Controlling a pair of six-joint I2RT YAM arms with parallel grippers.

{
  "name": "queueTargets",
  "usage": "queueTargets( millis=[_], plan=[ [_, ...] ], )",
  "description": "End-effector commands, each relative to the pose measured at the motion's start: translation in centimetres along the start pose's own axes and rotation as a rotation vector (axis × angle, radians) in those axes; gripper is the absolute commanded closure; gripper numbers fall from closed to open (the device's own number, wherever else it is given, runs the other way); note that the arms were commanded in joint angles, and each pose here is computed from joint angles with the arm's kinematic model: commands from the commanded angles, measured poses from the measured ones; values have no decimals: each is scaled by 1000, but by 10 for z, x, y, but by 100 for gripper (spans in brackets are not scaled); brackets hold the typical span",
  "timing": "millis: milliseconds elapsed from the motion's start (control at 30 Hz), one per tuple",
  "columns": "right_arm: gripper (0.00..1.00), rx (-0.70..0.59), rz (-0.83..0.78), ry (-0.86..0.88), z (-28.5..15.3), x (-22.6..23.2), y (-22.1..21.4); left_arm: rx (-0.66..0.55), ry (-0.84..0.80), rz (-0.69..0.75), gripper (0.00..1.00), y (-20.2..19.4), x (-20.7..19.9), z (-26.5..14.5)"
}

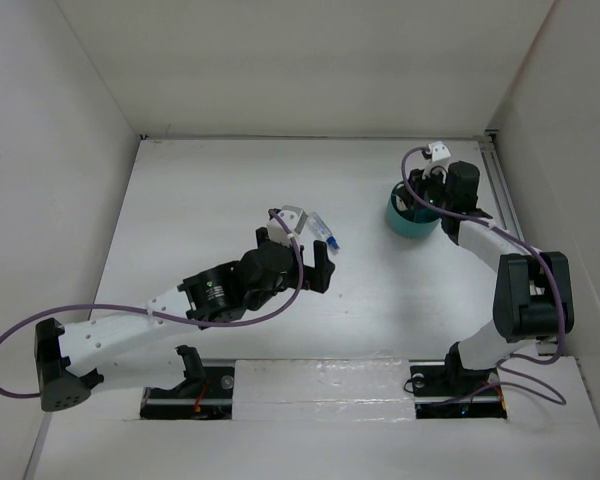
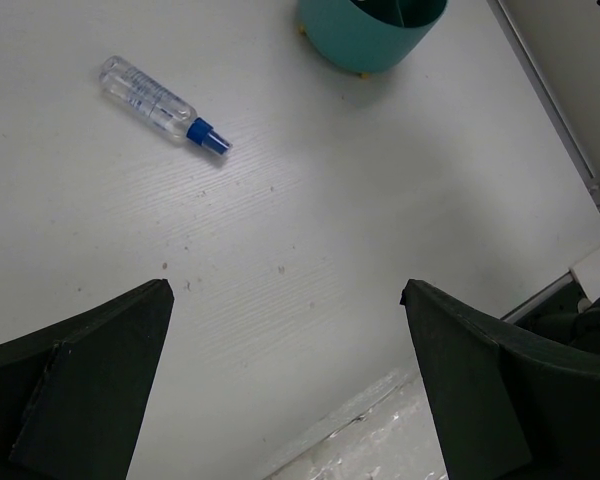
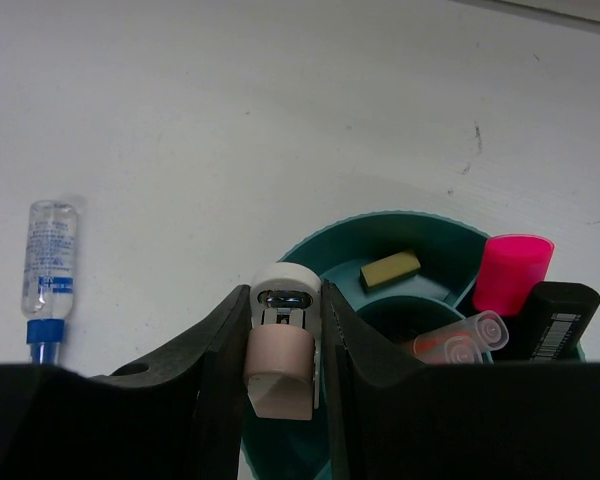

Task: Sort the stationery into containers
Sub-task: Place the stapler in the storage box.

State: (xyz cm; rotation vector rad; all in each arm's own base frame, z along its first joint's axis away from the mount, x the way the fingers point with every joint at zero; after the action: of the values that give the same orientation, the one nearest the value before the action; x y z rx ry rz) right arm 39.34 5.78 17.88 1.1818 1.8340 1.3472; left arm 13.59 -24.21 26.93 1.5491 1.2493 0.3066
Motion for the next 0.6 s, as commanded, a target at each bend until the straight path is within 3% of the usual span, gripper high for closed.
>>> queueTargets(
  millis=[0,200,400,567],
  plan=[
    [70,-60,-48,-4,4,1,23,-37,1,-21,0,9,-2,-5],
    [62,-50,-56,-4,5,3,21,-31,6,-17,0,8,-2,-2],
    [45,-69,-76,13,2,9,28,-31,6,-17,0,8,-2,-2],
    [45,-68,-79,9,4,12,29,-31,6,-17,0,8,-2,-2]
  ],
)
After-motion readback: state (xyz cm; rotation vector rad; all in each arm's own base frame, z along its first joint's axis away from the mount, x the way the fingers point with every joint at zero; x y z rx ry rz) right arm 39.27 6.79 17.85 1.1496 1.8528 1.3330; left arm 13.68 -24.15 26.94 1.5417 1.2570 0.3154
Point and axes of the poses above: each gripper's point midway between its finger pads, its own z axis out along the fingers, its own x axis along the line the jaws close on, y = z × x, the point moved 7 cm from there along -z, back along the fingers, and after that the axes turned 4 degrees about -z, right-handed, at the moved point
